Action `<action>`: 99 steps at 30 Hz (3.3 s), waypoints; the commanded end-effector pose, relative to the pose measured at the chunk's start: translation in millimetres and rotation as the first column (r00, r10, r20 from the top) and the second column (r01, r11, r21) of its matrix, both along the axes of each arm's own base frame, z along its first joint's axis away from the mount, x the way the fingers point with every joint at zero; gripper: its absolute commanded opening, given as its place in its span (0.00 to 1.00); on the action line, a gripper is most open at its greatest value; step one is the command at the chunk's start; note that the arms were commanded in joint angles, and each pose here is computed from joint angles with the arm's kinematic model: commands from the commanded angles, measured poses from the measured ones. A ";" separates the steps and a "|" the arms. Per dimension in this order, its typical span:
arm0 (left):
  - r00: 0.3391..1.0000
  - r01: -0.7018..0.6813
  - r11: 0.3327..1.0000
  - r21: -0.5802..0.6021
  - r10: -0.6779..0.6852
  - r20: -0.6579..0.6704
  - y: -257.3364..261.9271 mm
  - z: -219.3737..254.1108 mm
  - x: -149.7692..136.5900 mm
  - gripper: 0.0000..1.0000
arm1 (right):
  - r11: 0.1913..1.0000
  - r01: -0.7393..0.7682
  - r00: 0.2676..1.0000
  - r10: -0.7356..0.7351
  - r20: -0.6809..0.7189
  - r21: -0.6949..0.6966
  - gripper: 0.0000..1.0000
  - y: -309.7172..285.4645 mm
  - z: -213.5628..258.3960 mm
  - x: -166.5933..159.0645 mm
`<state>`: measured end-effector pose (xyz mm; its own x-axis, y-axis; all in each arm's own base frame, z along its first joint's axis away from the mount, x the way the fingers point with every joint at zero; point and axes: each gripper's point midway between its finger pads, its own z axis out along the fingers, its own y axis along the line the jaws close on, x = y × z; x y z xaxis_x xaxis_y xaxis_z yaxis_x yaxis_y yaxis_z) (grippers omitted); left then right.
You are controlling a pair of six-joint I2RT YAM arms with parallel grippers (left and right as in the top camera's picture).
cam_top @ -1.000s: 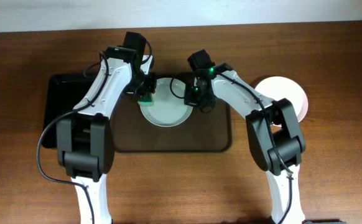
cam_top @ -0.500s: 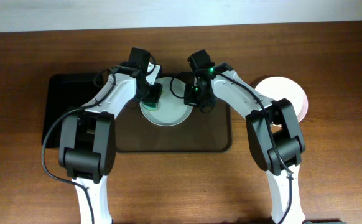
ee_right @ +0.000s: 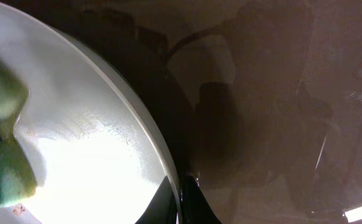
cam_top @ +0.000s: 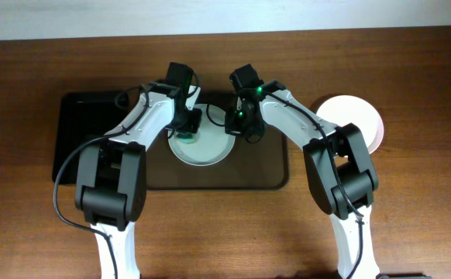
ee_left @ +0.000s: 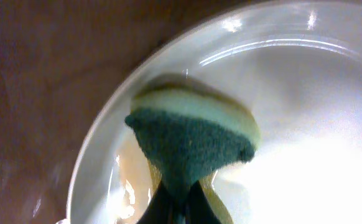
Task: Clean dirty plates on tray and stack at the side
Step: 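Scrub the last white plate with the sponge in the left gripper, then lift the last plate with the right gripper and stack it on the pile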
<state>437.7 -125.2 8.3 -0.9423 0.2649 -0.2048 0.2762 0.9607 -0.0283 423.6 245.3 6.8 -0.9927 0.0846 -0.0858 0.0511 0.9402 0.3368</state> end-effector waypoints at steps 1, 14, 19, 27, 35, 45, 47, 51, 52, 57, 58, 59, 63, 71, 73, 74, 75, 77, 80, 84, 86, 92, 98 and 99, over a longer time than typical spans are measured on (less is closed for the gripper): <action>0.992 -0.027 0.999 0.037 0.032 -0.125 12.5 -10.4 -22.6 0.01 | 0.997 0.018 0.999 -0.020 -0.033 -0.073 0.04 -16.3 -24.4 -4.7; 0.981 0.016 0.992 -0.127 -0.041 -0.191 -15.6 -7.9 -35.8 0.01 | 0.997 0.014 0.999 -0.016 -0.034 -0.070 0.04 -15.7 -24.3 -5.1; 0.989 0.099 0.928 -0.358 -0.132 -0.070 -61.7 7.7 -12.9 0.01 | 0.997 0.011 0.999 -0.013 -0.033 -0.071 0.04 -15.8 -24.3 -5.2; 0.994 -0.073 0.985 0.155 0.059 0.095 29.3 -5.5 27.8 0.01 | 0.997 0.010 0.999 -0.013 -0.033 -0.071 0.04 -15.8 -24.3 -5.2; 0.981 0.076 0.973 -0.217 -0.112 -0.157 -37.1 42.6 -18.1 0.01 | 0.997 0.007 0.999 -0.010 -0.036 -0.073 0.04 -16.2 -24.5 -6.2; 0.999 0.043 0.998 0.049 -0.042 -0.026 1.0 -17.9 33.7 0.01 | 0.997 0.007 0.999 -0.010 -0.038 -0.074 0.04 -16.5 -24.6 -6.6; 0.992 0.051 0.996 0.069 -0.042 -0.119 6.2 -22.2 11.2 0.01 | 0.997 0.007 0.999 -0.010 -0.038 -0.074 0.04 -16.5 -24.6 -6.6; 0.977 0.063 0.970 0.234 -0.012 -0.214 38.4 -20.6 -13.9 0.01 | 0.997 0.007 0.999 -0.010 -0.038 -0.074 0.04 -16.5 -24.6 -6.6; 0.971 0.070 0.969 0.238 -0.011 -0.239 39.7 -20.1 -20.1 0.01 | 0.997 0.007 0.999 -0.010 -0.037 -0.074 0.04 -16.4 -24.5 -6.3; 0.896 0.194 0.980 -0.037 -0.193 -0.401 1.5 -15.6 -62.2 0.01 | 0.997 0.007 0.999 -0.010 -0.036 -0.073 0.04 -16.2 -24.5 -6.0; 0.882 0.211 0.973 -0.091 -0.230 -0.412 -5.7 -13.4 -67.7 0.01 | 0.997 0.007 0.999 -0.010 -0.036 -0.073 0.04 -16.2 -24.5 -6.0; 0.872 0.222 0.963 -0.155 -0.267 -0.409 -15.2 -11.1 -70.7 0.01 | 0.997 0.007 0.999 -0.010 -0.036 -0.073 0.04 -16.2 -24.5 -6.0; 0.892 0.291 0.924 -0.247 -0.355 -0.280 -34.1 -11.9 -47.8 0.01 | 0.997 0.007 0.999 -0.010 -0.039 -0.074 0.04 -16.5 -24.6 -6.7; 0.996 -0.040 0.993 0.111 0.049 -0.076 22.1 -40.6 28.2 0.01 | 0.997 0.006 0.999 -0.010 -0.042 -0.075 0.04 -16.8 -24.7 -7.4; 0.988 -0.147 0.964 0.222 0.156 -0.022 42.4 -35.0 34.2 0.01 | 0.997 0.007 0.999 -0.009 -0.039 -0.074 0.04 -16.5 -24.6 -6.8; 0.985 -0.165 0.961 0.223 0.171 -0.010 42.0 -28.7 37.7 0.01 | 0.997 0.007 0.999 -0.010 -0.039 -0.074 0.04 -16.6 -24.6 -6.8; 0.983 -0.179 0.959 0.220 0.182 0.005 39.4 -18.8 42.8 0.01 | 0.997 0.007 0.999 -0.010 -0.039 -0.074 0.04 -16.6 -24.6 -6.8; 0.984 -0.175 0.960 0.218 0.175 0.017 34.8 -1.9 48.7 0.01 | 0.997 0.007 0.999 -0.010 -0.039 -0.074 0.04 -16.6 -24.6 -6.8; 0.984 -0.179 0.962 0.208 0.175 0.038 32.2 44.3 58.3 0.01 | 0.997 0.006 0.999 -0.009 -0.039 -0.075 0.04 -16.6 -24.7 -6.9; 0.984 -0.175 0.961 0.216 0.176 0.018 35.5 102.9 47.2 0.01 | 0.997 -0.008 0.999 0.005 -0.038 -0.077 0.04 -16.9 -24.8 -7.6; 0.981 -0.185 0.956 0.228 0.192 -0.009 45.5 101.8 41.8 0.01 | 0.997 -0.025 0.999 0.022 -0.035 -0.079 0.04 -18.4 -22.7 -7.5; 0.975 -0.183 0.978 0.103 0.193 -0.106 31.6 81.9 36.9 0.01 | 0.818 0.100 0.940 0.108 0.322 -0.566 0.04 -97.4 119.1 2.5; 0.973 -0.185 0.978 0.100 0.197 -0.125 32.1 73.2 36.8 0.01 | 0.382 0.501 0.642 0.438 0.629 -0.777 0.04 -53.0 243.8 -50.8; 0.971 -0.191 0.976 0.100 0.203 -0.125 35.4 73.2 37.2 0.01 | 0.355 0.530 0.613 0.468 0.637 -0.770 0.04 -49.7 253.2 -54.4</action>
<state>473.8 -92.8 85.6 -0.9923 0.1056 -0.0650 0.1026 0.9936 0.0476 369.8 203.4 217.9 -0.6400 -0.4637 -0.6127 0.1513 0.7057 -0.6922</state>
